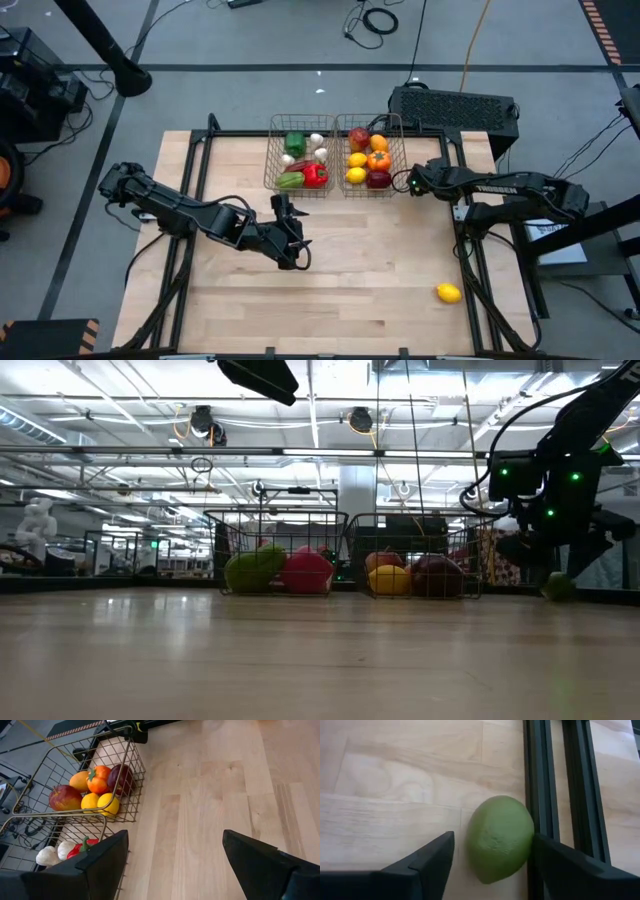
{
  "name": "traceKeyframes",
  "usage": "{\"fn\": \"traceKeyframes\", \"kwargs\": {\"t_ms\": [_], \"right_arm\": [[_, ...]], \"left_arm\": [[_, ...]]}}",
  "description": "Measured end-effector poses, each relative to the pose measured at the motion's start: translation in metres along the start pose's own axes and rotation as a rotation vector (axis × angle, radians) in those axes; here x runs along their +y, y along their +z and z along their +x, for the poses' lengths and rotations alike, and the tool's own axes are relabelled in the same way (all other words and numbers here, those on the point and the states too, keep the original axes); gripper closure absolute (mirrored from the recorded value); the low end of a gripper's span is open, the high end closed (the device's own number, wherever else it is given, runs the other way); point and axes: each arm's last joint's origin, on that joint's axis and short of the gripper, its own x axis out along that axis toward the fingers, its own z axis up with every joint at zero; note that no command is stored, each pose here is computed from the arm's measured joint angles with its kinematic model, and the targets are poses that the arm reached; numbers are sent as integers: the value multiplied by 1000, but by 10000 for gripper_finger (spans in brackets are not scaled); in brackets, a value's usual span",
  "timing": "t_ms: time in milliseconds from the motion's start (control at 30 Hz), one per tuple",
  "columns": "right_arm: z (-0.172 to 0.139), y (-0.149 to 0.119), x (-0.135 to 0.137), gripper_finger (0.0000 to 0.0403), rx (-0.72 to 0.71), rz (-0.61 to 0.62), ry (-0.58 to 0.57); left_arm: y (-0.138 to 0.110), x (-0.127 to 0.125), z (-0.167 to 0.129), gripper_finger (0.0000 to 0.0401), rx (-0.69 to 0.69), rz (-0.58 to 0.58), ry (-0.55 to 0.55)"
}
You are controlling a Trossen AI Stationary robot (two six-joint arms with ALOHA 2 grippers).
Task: Sort produce into baskets
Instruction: Put the green lemon into the right mesh basket
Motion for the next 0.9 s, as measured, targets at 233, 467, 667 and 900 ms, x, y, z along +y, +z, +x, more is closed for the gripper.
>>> {"fn": "traceKeyframes", "kwargs": {"t_ms": [233, 467, 667, 900], "right_arm": [[0, 0, 0, 192, 2, -10, 4], [-3, 1, -1, 223, 3, -1, 21], [-13, 7, 1, 227, 85, 6, 122], [-27, 9, 2, 227, 231, -45, 220]], "left_arm": [[0, 0, 0, 70, 0, -1, 0], [0, 0, 0, 70, 1, -8, 0], [-3, 0, 0, 70, 28, -10, 3], [-6, 0, 0, 70, 51, -15, 3]]}}
